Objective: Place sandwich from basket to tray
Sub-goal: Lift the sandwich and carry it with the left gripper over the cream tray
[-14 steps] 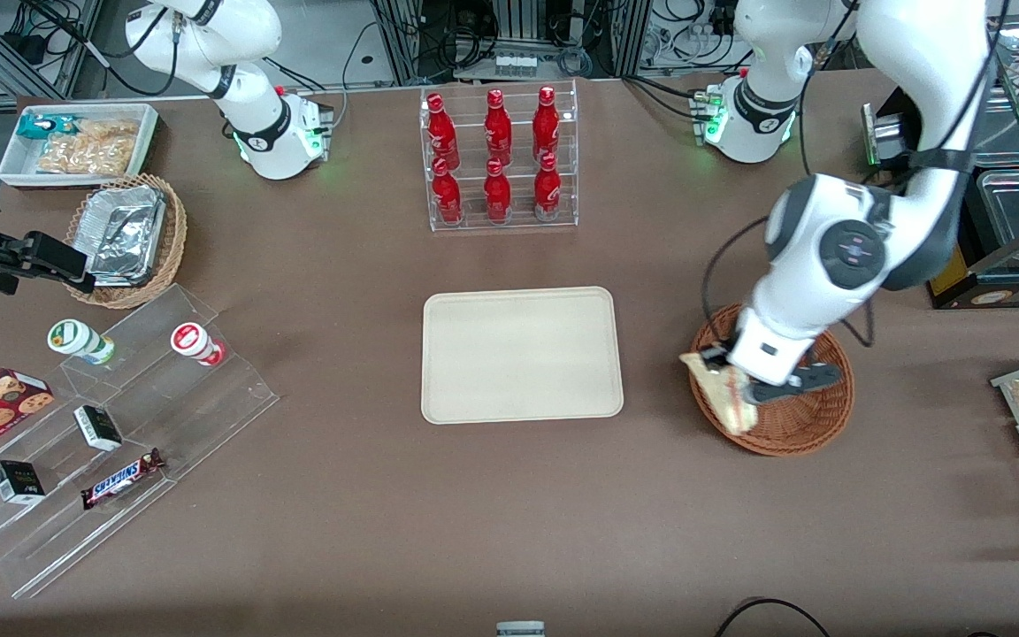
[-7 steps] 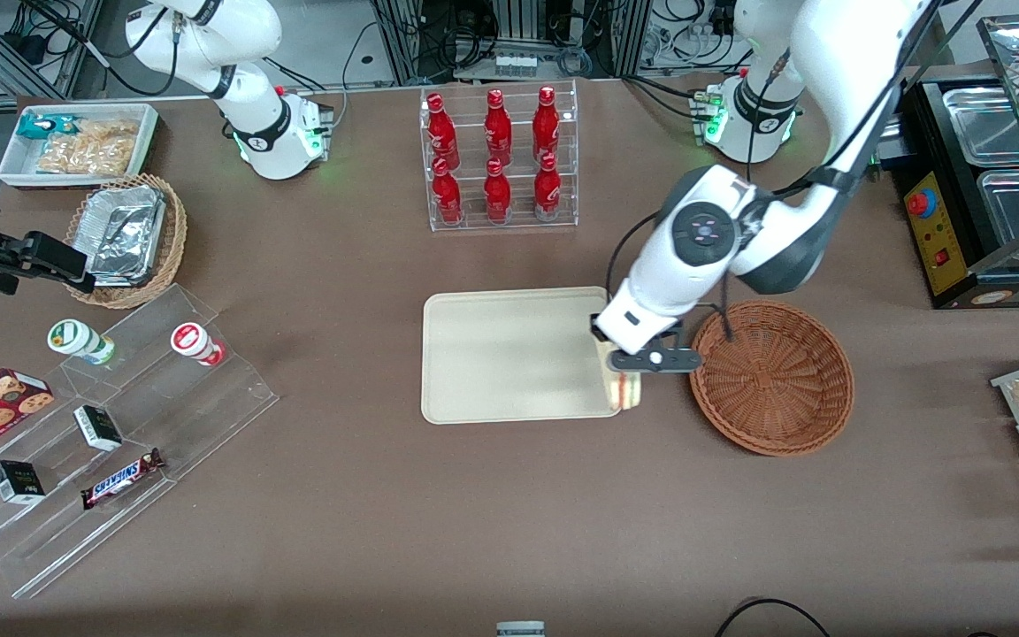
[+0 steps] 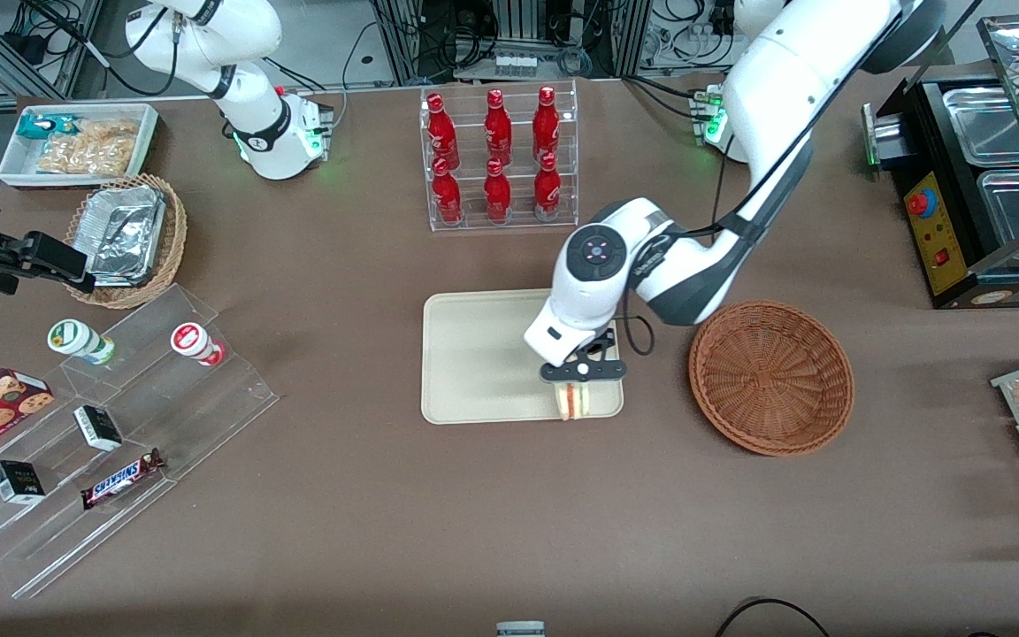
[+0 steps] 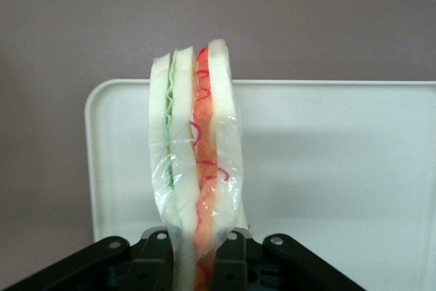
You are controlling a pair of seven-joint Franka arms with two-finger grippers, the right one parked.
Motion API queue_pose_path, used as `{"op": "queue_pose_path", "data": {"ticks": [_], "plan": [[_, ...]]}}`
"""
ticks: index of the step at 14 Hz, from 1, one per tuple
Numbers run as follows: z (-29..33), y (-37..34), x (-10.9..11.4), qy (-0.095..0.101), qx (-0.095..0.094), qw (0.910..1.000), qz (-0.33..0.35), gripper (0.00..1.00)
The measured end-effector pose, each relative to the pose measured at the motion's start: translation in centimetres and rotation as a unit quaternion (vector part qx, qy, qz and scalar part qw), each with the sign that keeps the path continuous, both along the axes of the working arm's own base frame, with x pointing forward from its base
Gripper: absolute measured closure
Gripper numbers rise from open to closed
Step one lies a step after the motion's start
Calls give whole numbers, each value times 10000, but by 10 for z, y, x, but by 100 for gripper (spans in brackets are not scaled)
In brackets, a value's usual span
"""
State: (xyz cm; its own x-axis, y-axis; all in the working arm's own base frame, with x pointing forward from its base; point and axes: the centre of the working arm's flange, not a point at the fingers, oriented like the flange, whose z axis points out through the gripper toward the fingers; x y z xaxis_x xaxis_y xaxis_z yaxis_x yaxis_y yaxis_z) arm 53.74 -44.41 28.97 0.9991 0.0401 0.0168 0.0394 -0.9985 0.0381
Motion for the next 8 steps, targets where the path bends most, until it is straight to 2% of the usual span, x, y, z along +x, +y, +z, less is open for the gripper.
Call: {"op": "queue_pose_path", "data": {"ticks": [7,8], "plan": [[-31,-45,-29,74,128,9998,-121,82],[-36,-47,-31,87,157,9998,-121,78]]}}
